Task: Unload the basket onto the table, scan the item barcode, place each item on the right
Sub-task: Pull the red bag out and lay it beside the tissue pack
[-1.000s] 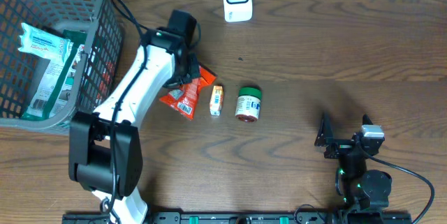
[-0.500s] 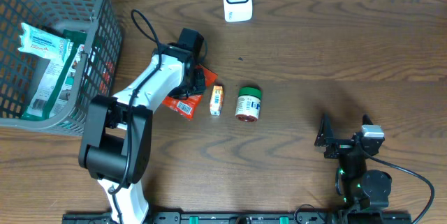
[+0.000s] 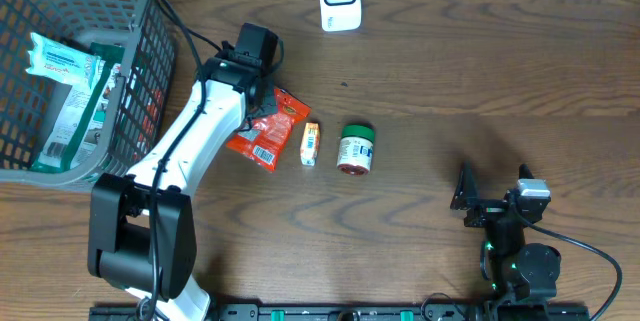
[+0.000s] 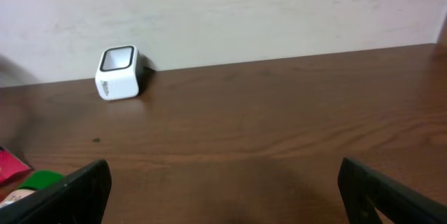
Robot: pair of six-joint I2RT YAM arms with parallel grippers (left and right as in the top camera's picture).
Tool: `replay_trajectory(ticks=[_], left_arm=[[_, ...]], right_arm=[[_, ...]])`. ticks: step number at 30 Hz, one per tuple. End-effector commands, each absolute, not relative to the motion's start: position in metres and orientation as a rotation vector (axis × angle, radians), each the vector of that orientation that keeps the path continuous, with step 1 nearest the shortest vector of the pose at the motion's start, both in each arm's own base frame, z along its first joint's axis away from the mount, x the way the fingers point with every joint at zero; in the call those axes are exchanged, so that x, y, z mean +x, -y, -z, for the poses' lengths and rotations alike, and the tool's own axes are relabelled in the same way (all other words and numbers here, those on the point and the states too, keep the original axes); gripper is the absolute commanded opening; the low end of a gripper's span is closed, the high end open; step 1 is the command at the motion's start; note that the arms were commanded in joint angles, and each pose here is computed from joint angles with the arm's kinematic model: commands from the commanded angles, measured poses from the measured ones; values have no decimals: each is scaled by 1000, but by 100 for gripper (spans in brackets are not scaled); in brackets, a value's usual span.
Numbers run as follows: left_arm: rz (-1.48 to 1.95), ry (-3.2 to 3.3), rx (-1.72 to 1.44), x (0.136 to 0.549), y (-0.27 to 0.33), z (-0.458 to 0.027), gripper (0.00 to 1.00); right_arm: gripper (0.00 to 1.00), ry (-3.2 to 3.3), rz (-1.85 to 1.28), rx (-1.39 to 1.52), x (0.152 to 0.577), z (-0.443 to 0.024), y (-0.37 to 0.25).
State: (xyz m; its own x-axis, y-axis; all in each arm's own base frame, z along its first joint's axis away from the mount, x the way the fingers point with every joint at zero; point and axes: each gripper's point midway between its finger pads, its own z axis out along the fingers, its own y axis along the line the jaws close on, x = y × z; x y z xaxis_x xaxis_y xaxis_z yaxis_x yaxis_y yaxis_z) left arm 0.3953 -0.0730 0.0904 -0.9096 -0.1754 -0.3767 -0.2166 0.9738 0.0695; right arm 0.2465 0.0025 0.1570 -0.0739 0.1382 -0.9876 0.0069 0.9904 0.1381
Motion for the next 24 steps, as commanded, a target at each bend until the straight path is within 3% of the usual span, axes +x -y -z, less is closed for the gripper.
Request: replay_trajectory(ticks=[1, 12, 24], left_arm=[[-288, -2762, -300, 394, 48, -68, 27], [-168, -2934, -312, 385, 61, -8, 24], [10, -3027, -293, 371, 86, 0, 24]], right_arm=[[99, -1641, -91, 117, 246, -157, 1], [99, -1641, -91, 117, 246, -157, 1], [99, -1641, -91, 117, 246, -157, 1]])
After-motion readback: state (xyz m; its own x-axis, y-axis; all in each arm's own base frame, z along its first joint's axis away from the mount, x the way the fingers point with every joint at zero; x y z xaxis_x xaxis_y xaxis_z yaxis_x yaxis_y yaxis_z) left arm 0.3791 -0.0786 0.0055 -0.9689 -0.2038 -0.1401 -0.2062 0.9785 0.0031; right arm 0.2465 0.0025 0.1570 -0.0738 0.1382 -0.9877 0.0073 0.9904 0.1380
